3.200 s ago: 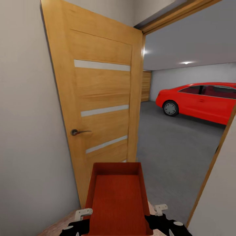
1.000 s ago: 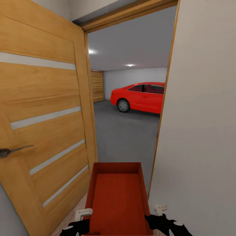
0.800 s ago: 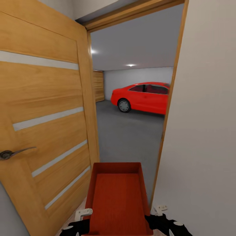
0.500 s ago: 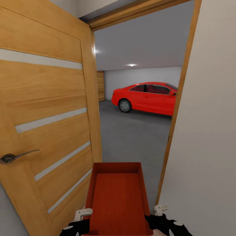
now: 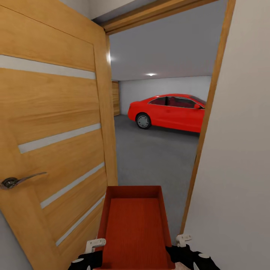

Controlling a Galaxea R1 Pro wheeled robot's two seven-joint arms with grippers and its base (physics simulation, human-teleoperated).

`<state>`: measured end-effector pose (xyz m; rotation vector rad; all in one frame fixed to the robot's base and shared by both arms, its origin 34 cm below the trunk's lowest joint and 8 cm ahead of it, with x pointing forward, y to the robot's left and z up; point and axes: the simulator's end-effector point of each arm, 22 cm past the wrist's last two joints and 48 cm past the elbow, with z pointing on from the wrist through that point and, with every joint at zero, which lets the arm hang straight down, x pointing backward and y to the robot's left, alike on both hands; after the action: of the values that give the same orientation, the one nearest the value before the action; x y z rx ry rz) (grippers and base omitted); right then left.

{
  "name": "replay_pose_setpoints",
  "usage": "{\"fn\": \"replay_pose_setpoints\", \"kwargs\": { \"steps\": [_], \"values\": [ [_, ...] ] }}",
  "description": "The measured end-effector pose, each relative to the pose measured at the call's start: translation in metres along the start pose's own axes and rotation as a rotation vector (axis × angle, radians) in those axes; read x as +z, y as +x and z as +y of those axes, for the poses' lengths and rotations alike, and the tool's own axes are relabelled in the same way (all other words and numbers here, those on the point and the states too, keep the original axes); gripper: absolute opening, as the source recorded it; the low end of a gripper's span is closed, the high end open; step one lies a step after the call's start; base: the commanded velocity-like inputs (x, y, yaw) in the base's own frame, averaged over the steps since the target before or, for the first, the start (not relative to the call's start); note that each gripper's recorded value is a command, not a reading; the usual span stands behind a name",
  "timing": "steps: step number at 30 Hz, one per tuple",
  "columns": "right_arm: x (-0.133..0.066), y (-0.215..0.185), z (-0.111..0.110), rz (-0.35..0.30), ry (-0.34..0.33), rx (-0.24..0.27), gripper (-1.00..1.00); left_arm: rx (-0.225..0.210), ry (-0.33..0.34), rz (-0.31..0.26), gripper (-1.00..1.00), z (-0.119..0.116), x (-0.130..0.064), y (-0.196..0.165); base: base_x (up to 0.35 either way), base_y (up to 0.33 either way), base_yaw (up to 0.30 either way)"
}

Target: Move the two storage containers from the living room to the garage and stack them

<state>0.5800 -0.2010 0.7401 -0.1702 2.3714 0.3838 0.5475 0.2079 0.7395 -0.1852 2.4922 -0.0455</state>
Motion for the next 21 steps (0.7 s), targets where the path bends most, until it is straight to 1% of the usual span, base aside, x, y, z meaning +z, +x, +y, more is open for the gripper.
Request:
{"fn": "replay_pose_setpoints", "kwargs": {
  "steps": [10,14,21],
  "values": [
    [-0.0001,0.0,0.0002,0.0,0.0,0.0,-1.0,0.0,0.0,0.0,-1.0,0.0001,-0.0002,0.0,0.213,0.22,0.0],
    [0.0001,0.0,0.0,0.0,0.0,0.0,-1.0,0.0,0.0,0.0,-1.0,0.0,0.0001,0.0,0.085,0.063,0.0],
    [0.0002,0.0,-0.0001,0.0,0.0,0.0,-1.0,0.0,0.0,0.0,-1.0,0.0,0.0002,0.0,0.012,0.009,0.0]
  ]
}}
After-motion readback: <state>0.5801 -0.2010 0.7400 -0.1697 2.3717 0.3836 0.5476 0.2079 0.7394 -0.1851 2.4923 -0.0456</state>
